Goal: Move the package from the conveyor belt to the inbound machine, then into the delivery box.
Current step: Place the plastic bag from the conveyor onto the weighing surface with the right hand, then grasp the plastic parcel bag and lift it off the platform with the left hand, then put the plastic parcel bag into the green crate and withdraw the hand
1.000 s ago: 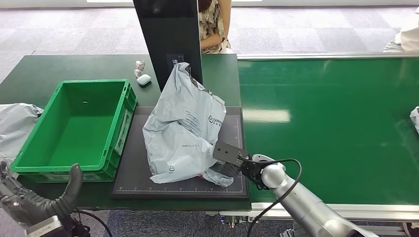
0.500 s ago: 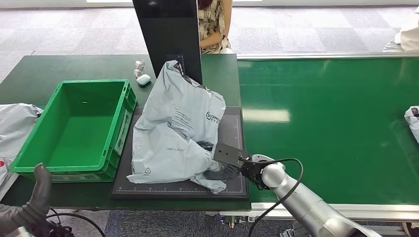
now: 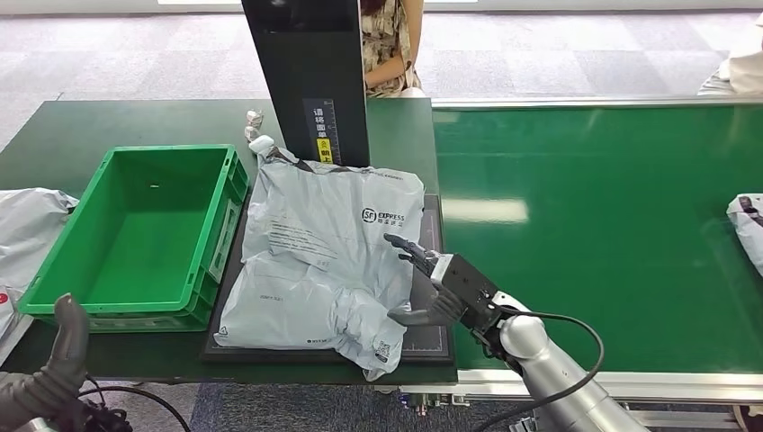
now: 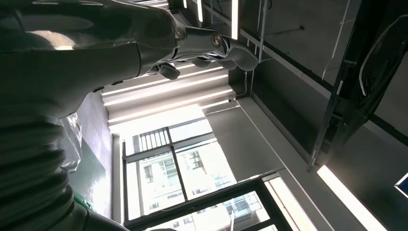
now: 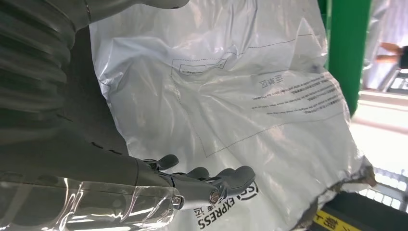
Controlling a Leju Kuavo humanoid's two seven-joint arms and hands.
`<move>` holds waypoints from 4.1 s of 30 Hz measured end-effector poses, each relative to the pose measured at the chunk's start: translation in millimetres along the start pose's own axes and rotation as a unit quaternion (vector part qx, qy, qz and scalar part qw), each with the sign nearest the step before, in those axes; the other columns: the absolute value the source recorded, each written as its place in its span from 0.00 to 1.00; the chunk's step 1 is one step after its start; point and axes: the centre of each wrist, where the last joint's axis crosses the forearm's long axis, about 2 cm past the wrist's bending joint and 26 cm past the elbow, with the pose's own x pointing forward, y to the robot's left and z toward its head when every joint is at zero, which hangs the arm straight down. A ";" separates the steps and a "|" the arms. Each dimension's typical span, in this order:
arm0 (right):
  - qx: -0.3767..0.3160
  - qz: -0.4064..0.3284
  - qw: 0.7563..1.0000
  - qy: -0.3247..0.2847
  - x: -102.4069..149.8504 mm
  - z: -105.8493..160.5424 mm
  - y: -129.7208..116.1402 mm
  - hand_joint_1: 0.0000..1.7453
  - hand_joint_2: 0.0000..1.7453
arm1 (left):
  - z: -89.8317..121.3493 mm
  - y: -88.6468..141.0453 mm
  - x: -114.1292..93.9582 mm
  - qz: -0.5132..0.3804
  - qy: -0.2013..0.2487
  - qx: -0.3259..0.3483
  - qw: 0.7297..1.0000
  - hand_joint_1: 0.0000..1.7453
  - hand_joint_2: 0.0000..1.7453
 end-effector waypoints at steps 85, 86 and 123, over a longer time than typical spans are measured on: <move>-0.234 -0.106 0.949 -0.181 36.8 58.9 -8.8 0.00 1.00 | 19.2 -83.1 -21.6 0.096 -0.125 -0.215 0.964 1.00 1.00; -0.234 -0.107 0.949 -0.181 36.2 59.7 -8.0 0.00 1.00 | 14.9 -79.8 -19.8 0.094 -0.127 -0.201 0.967 1.00 1.00; -0.219 -0.110 0.948 -0.203 47.8 46.1 -14.0 0.00 1.00 | -83.0 -116.2 -204.8 -0.287 0.138 -0.306 0.897 1.00 1.00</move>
